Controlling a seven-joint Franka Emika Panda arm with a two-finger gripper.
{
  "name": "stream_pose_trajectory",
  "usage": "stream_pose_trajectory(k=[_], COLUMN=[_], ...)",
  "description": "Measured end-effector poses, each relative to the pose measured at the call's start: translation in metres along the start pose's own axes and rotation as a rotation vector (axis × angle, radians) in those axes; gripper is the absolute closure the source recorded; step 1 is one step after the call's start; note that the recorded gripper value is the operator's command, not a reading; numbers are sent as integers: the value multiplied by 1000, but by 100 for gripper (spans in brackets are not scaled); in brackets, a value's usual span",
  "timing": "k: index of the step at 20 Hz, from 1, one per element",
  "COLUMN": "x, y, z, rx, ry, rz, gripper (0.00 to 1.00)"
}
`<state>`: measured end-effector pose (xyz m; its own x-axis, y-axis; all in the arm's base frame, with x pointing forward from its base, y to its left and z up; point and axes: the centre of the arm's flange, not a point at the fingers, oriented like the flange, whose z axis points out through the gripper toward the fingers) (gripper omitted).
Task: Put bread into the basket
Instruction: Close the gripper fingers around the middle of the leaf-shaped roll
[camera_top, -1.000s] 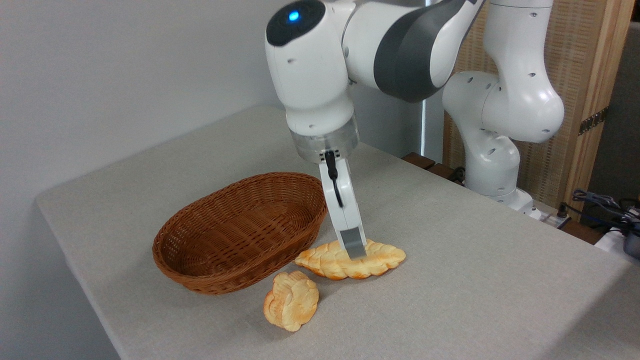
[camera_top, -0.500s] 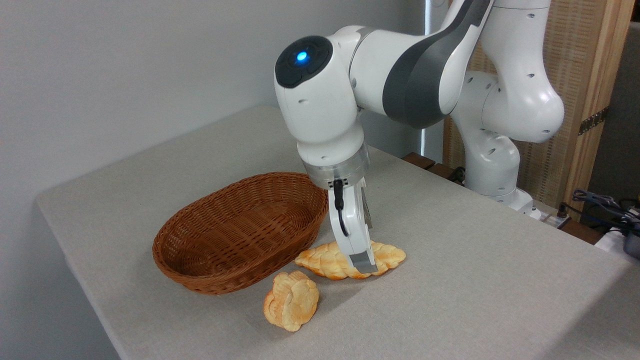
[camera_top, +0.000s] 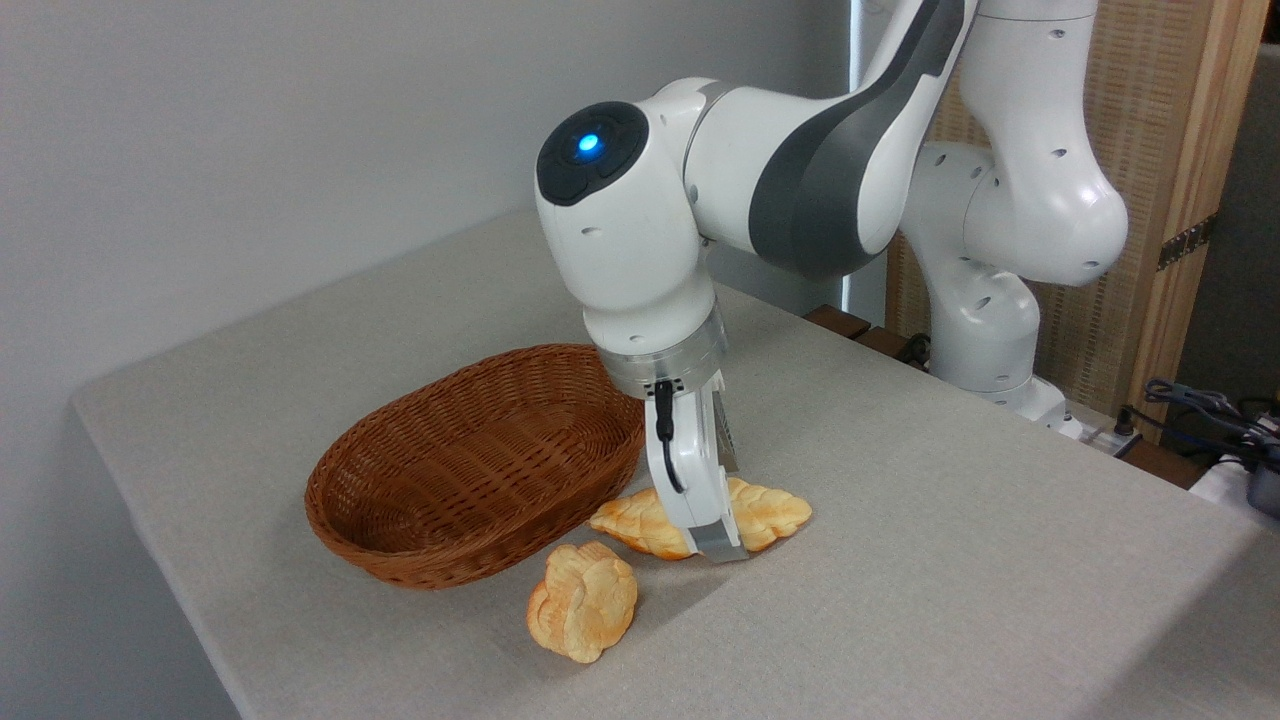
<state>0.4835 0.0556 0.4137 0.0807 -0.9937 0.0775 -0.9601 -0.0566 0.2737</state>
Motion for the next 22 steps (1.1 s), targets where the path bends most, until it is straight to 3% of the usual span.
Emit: stream_pose_trajectory(k=[11, 13, 14, 17, 22], x=[26, 28, 29, 29, 29], y=[-15, -15, -15, -15, -15], z=[10, 11, 12, 12, 11], rx=[32, 30, 30, 31, 32], ry=[-22, -24, -24, -24, -24], rz=[48, 51, 51, 52, 52], gripper=[3, 20, 37, 68, 72])
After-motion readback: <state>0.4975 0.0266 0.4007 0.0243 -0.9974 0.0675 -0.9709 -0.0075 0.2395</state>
